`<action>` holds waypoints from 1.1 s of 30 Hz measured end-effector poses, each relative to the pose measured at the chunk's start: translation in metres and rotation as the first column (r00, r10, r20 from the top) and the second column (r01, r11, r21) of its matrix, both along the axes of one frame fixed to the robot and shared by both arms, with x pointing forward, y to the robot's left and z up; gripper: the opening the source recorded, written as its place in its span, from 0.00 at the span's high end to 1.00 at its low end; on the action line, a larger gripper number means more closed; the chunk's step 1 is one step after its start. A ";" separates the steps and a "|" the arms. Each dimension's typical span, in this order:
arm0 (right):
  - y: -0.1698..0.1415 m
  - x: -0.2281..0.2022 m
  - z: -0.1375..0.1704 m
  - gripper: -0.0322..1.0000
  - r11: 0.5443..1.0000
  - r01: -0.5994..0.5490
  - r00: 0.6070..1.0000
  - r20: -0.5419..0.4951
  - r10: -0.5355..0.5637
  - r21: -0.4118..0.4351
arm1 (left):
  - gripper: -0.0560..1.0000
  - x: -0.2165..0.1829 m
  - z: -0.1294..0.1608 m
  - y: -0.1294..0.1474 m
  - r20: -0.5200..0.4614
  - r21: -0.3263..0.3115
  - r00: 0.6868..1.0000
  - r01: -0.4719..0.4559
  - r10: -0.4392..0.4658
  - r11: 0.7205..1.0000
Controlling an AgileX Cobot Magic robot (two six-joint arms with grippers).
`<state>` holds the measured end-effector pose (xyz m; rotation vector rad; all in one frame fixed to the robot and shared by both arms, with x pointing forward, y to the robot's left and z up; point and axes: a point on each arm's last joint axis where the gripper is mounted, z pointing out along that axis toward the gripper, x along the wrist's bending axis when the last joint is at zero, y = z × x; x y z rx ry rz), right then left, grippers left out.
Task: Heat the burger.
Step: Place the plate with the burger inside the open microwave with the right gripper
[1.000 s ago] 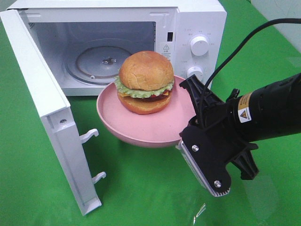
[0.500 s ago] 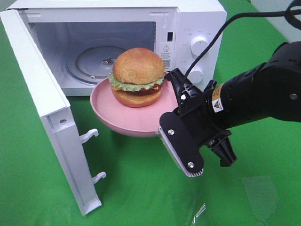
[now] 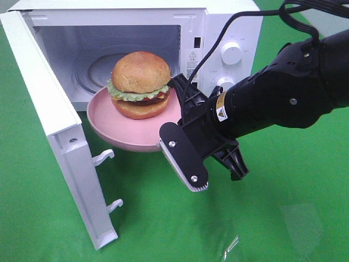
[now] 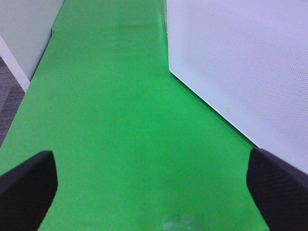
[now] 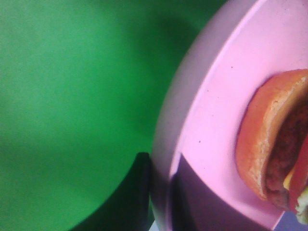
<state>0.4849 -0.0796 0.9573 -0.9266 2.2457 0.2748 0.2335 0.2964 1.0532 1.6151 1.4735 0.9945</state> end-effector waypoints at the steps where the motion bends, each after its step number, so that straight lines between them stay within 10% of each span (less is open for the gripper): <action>1: 0.000 0.000 0.000 0.87 1.000 0.000 1.000 0.000 0.000 0.000 | 0.01 0.000 0.000 0.000 0.000 0.000 1.000 0.000 0.000 1.000; 33: 0.050 0.055 -0.012 0.87 0.996 0.045 0.999 0.011 -0.045 0.071 | 0.01 0.000 0.000 0.000 0.000 0.000 1.000 0.000 0.000 1.000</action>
